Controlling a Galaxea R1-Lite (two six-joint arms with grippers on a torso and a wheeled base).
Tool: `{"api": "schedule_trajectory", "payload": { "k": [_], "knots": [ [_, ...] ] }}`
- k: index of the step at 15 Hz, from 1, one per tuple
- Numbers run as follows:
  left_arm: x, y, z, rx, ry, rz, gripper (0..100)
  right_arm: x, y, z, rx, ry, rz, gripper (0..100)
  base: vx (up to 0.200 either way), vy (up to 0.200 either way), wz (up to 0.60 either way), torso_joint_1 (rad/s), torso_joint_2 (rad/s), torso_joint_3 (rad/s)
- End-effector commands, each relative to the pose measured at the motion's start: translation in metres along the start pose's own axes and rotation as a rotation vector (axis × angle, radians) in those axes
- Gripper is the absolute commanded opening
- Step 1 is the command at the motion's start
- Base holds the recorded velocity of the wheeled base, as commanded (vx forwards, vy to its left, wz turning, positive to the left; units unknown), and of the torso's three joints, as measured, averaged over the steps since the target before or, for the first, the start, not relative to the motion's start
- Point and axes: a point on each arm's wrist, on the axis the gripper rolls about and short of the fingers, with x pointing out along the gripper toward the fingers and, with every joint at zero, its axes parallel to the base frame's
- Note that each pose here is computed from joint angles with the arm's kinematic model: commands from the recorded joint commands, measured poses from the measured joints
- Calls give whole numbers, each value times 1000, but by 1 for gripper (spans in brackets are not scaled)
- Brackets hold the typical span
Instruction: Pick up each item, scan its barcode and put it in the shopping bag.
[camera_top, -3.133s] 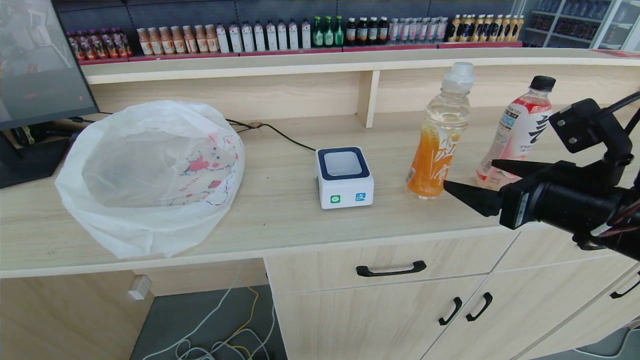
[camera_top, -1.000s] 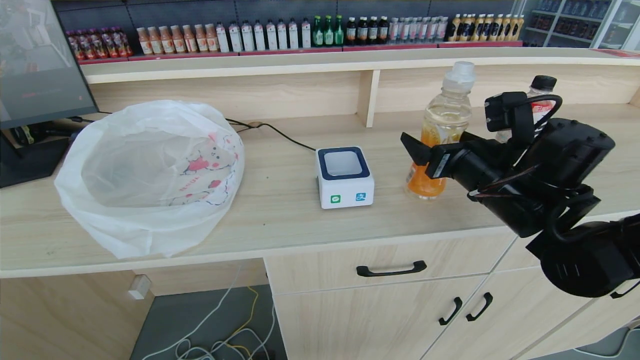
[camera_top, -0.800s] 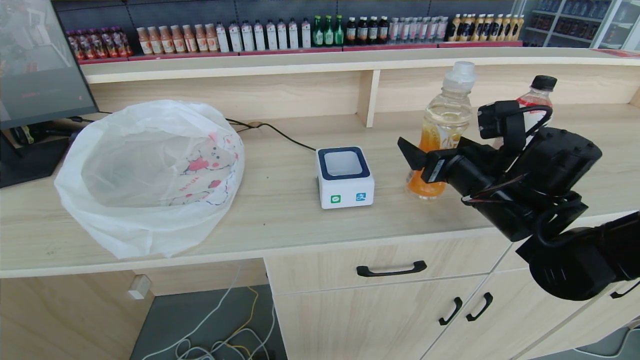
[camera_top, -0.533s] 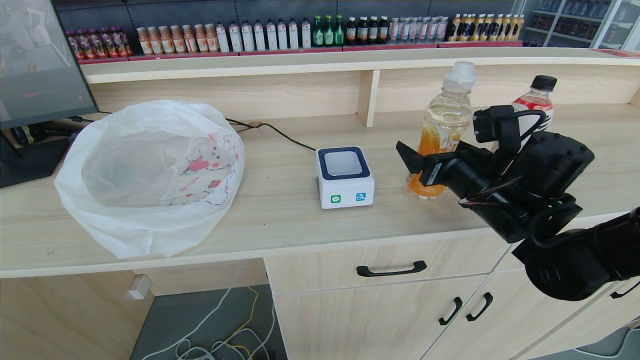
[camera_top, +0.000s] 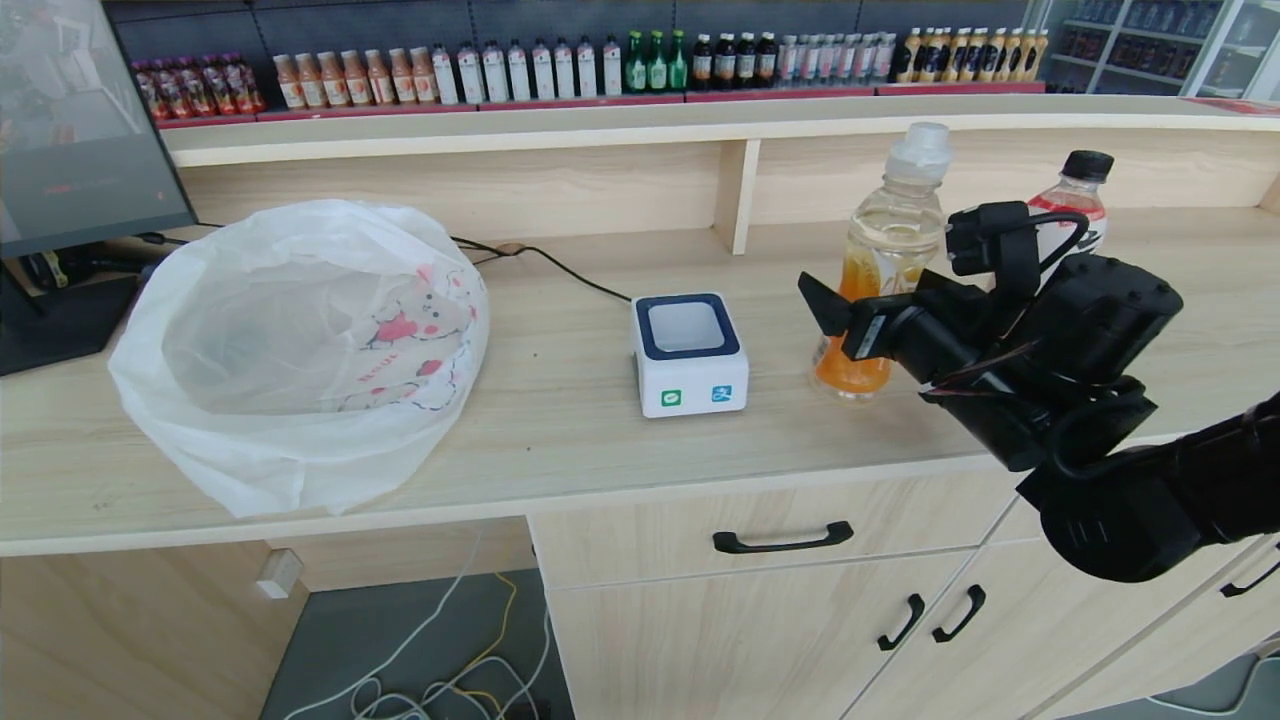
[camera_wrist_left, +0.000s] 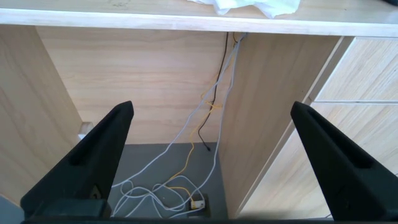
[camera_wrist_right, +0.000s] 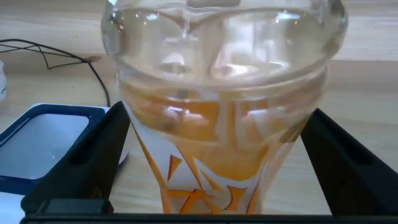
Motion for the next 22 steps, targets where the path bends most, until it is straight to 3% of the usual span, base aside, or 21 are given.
{"api": "schedule_trajectory", "payload": {
  "k": [1,6,7,22],
  "knots": [
    [0,0,0,-1,0,0,100,7,0,2,-11,-19,-2,100,0,0,0,0,0,0],
    [0,0,0,-1,0,2,100,12,-1,2,-24,-30,-5,100,0,0,0,0,0,0],
    [0,0,0,-1,0,2,100,13,0,3,-24,-34,-5,0,0,0,0,0,0,0],
    [0,0,0,-1,0,2,100,12,-5,11,-21,-60,-15,0,0,0,0,0,0,0]
  ]
}}
